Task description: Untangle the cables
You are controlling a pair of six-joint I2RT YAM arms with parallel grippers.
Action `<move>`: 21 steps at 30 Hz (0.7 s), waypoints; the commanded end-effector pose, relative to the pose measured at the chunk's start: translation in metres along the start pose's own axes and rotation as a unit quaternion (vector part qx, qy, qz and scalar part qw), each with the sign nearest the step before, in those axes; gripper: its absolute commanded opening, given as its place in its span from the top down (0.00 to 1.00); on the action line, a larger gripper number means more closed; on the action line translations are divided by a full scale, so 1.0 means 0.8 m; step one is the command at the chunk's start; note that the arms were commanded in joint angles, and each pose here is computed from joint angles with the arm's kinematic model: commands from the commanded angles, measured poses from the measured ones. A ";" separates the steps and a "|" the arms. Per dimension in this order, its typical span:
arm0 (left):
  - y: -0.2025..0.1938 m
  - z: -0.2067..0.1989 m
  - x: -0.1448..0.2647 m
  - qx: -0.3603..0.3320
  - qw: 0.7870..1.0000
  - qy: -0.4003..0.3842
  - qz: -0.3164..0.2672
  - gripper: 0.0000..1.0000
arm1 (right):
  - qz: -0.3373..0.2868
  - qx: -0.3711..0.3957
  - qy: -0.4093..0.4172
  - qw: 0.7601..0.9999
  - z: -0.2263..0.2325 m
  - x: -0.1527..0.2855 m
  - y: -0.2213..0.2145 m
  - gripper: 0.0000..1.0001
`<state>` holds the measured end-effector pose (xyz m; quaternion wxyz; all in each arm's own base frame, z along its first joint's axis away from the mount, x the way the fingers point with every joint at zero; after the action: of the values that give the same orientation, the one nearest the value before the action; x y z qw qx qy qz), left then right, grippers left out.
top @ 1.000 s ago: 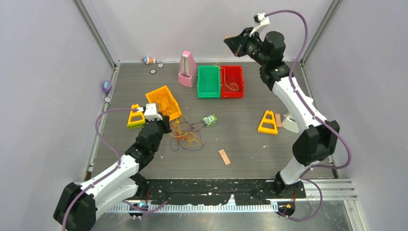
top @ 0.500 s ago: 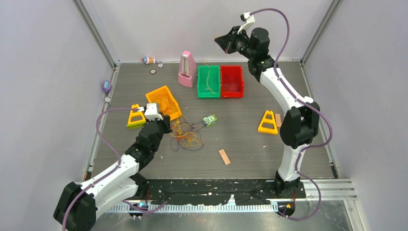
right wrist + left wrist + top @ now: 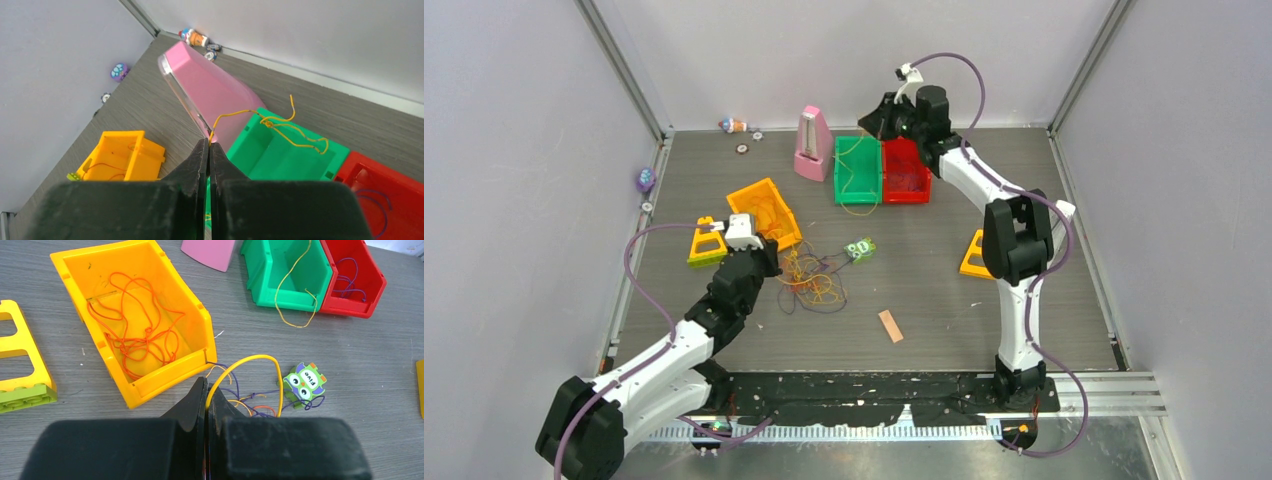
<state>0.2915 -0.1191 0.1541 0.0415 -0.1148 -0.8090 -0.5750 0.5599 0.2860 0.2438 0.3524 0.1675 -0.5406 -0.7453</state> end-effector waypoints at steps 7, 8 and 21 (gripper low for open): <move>0.034 -0.019 -0.003 0.012 0.999 -0.019 -0.036 1.00 | -0.056 0.056 0.010 0.997 0.028 0.008 0.078 0.95; 0.034 -0.019 -0.004 0.012 0.999 -0.020 -0.035 1.00 | -0.054 0.063 0.006 0.997 0.027 0.009 0.081 0.95; 0.035 -0.016 -0.003 0.008 0.999 -0.016 -0.039 1.00 | -0.138 0.146 -0.008 0.980 0.036 -0.005 0.178 0.95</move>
<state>0.2918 -0.1198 0.1540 0.0412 -0.1164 -0.8088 -0.5750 0.5921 0.2778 0.3658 0.2331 0.2526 -0.6055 -0.7178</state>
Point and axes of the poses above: each gripper's point midway between its finger pads, its own x axis back along the fingers, its own z axis along the line the jaws close on, y = z × x, the point moved 1 cm from there along x, back along the fingers, and after that the axes turned 4 degrees about x, right-handed, at the moved point
